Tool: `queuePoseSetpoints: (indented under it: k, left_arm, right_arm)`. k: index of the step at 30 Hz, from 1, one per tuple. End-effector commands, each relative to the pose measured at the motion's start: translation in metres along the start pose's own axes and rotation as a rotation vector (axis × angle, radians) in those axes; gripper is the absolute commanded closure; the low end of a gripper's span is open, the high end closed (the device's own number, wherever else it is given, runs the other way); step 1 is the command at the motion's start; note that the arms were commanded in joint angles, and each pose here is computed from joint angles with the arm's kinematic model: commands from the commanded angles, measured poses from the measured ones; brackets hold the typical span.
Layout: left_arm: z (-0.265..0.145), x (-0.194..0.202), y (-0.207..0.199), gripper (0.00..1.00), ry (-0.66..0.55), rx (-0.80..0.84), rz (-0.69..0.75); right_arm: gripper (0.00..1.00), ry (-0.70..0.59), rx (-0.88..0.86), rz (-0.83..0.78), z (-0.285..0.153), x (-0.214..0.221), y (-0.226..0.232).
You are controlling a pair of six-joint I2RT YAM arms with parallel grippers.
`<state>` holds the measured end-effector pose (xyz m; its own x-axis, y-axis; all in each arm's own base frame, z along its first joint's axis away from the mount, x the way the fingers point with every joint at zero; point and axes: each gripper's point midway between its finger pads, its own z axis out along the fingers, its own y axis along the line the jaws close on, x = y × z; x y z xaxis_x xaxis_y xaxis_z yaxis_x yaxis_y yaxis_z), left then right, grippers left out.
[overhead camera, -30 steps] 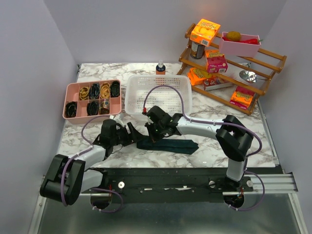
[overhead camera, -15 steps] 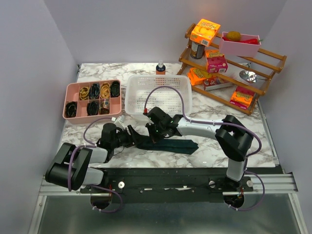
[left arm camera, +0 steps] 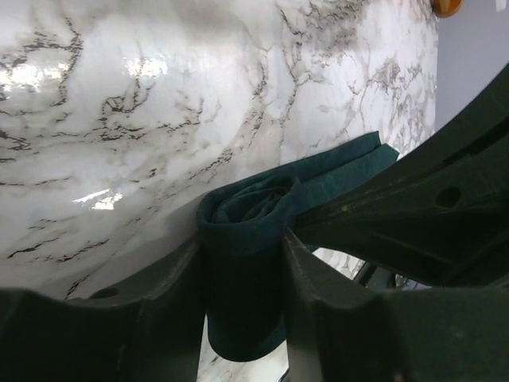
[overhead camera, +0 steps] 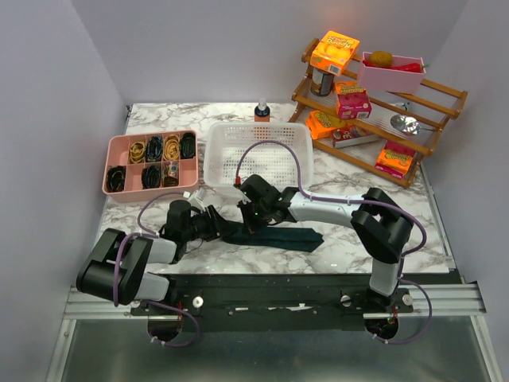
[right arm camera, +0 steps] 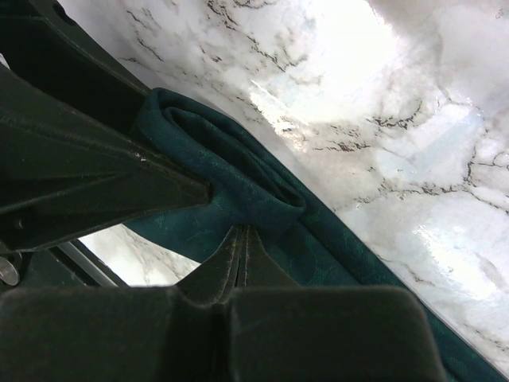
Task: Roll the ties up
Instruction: Roll the tie at the center of the board.
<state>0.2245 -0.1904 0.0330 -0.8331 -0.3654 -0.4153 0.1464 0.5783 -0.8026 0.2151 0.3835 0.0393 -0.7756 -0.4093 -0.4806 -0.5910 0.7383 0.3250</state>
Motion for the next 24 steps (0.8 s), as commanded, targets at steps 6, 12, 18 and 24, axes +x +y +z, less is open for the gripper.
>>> queuePoseSetpoints:
  k: [6, 12, 18, 24]
  left_arm:
    - [-0.002, -0.006, -0.002, 0.69, 0.009, -0.055, 0.033]
    - [-0.008, -0.016, -0.005, 0.76, 0.027, -0.191, 0.13]
    - [-0.006, -0.015, -0.014, 0.79, 0.057, -0.267, 0.189]
    - [-0.01, -0.017, -0.013, 0.84, 0.077, -0.341, 0.23]
  right_arm:
    - [0.99, 0.073, 0.057, 0.006, 0.011, 0.028, -0.018]
    - [0.99, 0.079, 0.037, 0.011, 0.011, 0.027, -0.014]
    - [0.99, 0.094, 0.015, 0.023, 0.017, 0.027, -0.009]
    - [0.99, 0.098, 0.029, 0.027, 0.014, 0.033, -0.014]
